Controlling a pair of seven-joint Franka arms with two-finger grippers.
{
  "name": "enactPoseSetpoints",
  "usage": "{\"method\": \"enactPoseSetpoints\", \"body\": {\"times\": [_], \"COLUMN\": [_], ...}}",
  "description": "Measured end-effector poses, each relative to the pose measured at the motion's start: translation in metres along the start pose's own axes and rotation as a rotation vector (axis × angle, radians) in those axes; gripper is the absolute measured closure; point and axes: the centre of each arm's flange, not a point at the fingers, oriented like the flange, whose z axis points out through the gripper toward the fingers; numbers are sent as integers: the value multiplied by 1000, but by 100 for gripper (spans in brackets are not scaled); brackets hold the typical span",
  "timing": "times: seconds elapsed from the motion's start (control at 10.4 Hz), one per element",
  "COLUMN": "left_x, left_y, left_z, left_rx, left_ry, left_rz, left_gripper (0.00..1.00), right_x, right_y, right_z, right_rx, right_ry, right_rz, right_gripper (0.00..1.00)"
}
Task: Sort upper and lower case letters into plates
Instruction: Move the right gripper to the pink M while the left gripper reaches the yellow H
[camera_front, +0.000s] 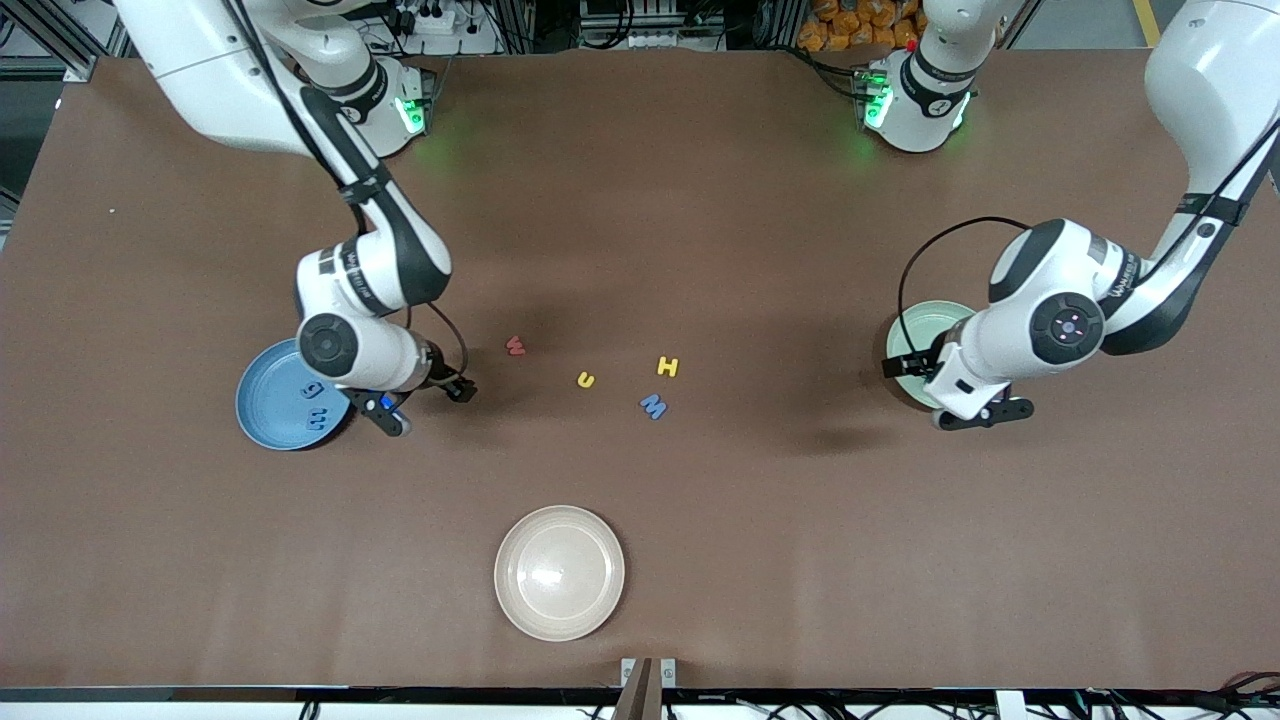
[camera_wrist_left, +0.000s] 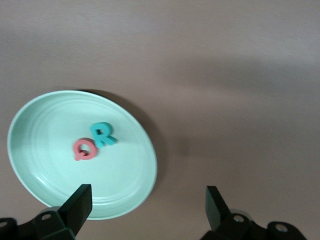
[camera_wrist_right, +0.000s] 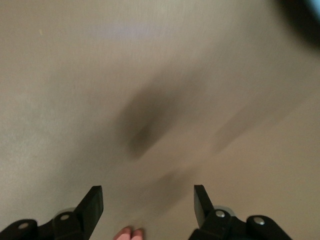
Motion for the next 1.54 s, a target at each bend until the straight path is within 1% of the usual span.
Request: {"method": "enactPoseSetpoints", "body": {"times": [0.1,0.29,0.48,0.58,0.77,0.87,1.06,1.16,1.35,1.45,1.54], "left_x": [-6,-13,-22,-30,-62,-79,-101,-108,-126,-132,-135], "left_y": [15,36,58,77,148,183,235,251,279,288,294], "left_z": [0,0,1,1,2,2,13,24,36,42,52], "left_rx": [4,8,5,1,-25,-40,-52,-53,-91,-105,-103], "left_ry": [2,6,18,27,59,69,89,93,95,96,99], "left_rz": [29,66,94,81,55,60,-4,-44,-107,-122,-127], "left_gripper": [0,0,0,0,0,0,0,0,0,0,0], "right_x": [-16,-42,-54,-61,-81,-84,-84,-83,-84,-84,-84], "right_y": [-6,-12,-7,-8,-15,-15,-14,-13,-11,-10,-10], "right_z": [5,21,36,38,39,39,39,40,42,43,45], "right_rx": [12,54,66,67,69,70,68,66,61,59,57], "right_ry": [12,40,50,51,55,56,56,56,55,54,54], "right_rz": [31,63,84,99,104,105,107,108,108,109,109], "right_gripper": [19,18,19,19,19,20,22,24,26,26,26]}}
